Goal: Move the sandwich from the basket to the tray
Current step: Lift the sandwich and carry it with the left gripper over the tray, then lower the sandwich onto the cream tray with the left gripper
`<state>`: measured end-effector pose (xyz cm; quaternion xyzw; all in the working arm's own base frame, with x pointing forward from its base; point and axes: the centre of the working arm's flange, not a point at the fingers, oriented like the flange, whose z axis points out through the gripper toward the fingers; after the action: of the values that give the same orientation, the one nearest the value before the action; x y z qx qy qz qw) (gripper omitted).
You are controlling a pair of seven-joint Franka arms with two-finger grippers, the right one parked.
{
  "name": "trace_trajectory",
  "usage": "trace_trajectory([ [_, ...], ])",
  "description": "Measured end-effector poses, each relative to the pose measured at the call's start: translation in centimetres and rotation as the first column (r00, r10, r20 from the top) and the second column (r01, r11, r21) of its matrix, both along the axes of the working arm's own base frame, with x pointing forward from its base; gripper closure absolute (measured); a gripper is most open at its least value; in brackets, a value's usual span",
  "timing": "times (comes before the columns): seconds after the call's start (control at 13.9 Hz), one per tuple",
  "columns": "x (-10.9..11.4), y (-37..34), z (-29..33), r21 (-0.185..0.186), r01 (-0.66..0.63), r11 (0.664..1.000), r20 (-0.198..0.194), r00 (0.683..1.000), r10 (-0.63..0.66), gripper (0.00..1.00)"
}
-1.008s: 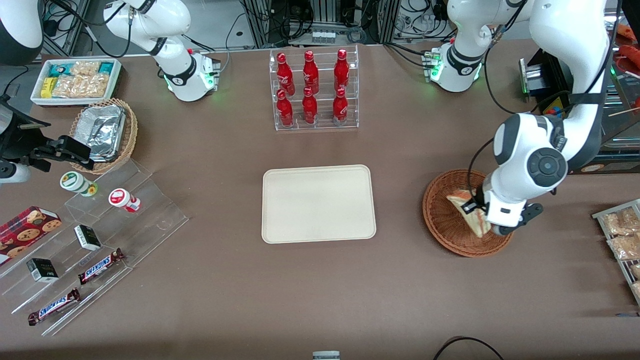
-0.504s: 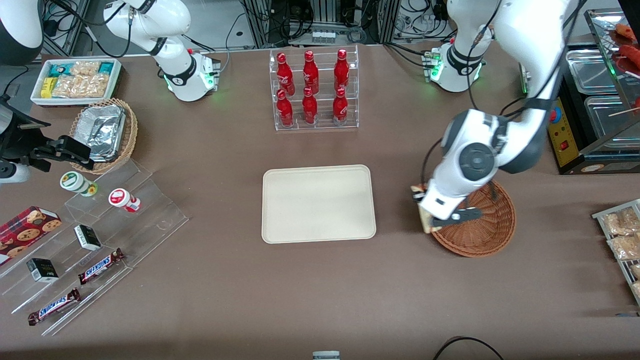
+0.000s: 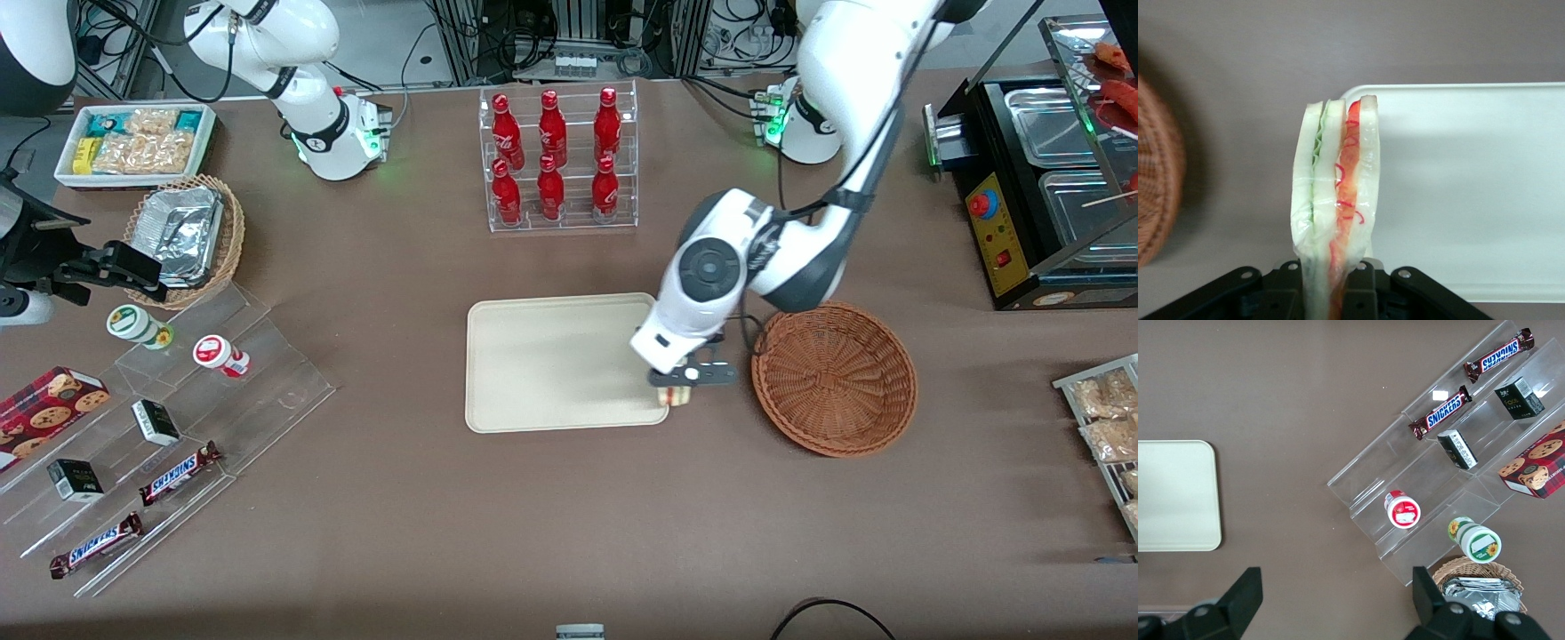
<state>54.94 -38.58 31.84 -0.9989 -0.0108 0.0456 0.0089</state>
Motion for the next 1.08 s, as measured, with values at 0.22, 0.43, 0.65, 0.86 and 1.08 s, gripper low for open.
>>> trace_trajectory([
  [0.22, -1.2, -5.0, -1.7, -0.008, 0.001, 1.000, -0.003, 1.000, -0.001, 0.81],
  [0.43, -2.9, -9.7, -3.1, -0.019, 0.009, 1.000, -0.002, 1.000, -0.009, 0.81],
  [0.65, -3.9, -12.8, -4.1, -0.031, 0.012, 0.999, 0.000, 1.000, -0.012, 0.81],
  [0.86, -4.6, -15.0, -5.6, -0.035, 0.005, 0.999, -0.005, 1.000, -0.005, 0.81],
  [1.08, -5.1, -16.2, -7.2, -0.032, 0.005, 0.999, -0.014, 1.000, -0.005, 0.81],
])
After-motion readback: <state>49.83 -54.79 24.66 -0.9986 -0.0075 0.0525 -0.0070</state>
